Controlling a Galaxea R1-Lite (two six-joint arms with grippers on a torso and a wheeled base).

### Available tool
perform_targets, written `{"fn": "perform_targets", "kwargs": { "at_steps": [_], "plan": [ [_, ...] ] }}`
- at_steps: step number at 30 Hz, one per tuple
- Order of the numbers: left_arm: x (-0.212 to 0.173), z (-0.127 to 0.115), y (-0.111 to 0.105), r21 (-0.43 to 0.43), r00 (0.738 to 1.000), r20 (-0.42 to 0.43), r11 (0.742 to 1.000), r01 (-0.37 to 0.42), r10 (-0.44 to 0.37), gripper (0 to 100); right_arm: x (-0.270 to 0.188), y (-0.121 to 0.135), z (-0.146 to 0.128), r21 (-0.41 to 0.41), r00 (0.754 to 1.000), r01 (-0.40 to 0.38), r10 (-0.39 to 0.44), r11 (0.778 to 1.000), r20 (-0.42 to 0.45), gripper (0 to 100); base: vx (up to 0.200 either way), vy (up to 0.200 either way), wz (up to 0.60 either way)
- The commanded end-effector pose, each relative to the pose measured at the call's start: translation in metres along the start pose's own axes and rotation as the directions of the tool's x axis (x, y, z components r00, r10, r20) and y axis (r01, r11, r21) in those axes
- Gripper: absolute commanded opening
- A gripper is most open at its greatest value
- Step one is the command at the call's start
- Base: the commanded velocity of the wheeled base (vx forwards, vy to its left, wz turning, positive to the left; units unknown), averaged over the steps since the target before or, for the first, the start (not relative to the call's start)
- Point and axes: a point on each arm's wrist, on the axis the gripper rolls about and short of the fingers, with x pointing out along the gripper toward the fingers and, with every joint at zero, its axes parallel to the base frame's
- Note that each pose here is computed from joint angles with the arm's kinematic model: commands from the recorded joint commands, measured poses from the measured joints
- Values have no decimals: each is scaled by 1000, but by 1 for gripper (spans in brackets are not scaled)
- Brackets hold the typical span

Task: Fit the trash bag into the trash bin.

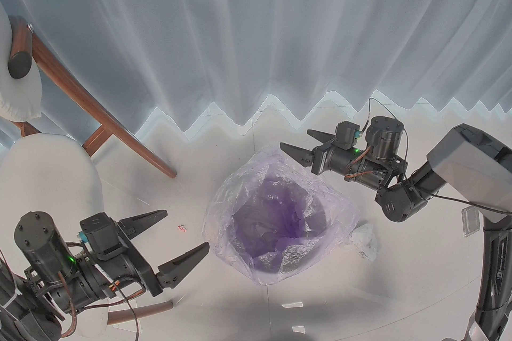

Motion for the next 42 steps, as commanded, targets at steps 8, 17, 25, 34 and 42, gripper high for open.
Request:
{"fn": "perform_targets", "kwargs": {
  "at_steps": [8, 17, 25, 34, 42],
  "plan": [
    [-34, 21, -32, -282, 990, 138, 959, 0, 41, 100, -91, 8, 87, 122, 993, 117, -117, 986, -2, 100, 0, 0, 0],
    [-33, 26, -44, -478, 982, 187, 873, 96, -6, 100, -178, 84, 67, 234, 940, 178, -95, 956, -327, 100, 0, 0, 0],
    [3, 21, -41, -461, 986, 48, 872, 165, -161, 100, -196, 92, 31, 216, 877, 279, -157, 936, -454, 100, 0, 0, 0],
    [73, 32, -21, -317, 987, -143, 948, 23, -72, 100, -184, 95, 25, 155, 849, 337, -228, 929, -476, 100, 0, 0, 0],
    [92, 54, -29, -168, 908, -413, 986, -1, -69, 100, -177, 93, 24, 121, 826, 408, -310, 905, -471, 100, 0, 0, 0]
  ]
}}
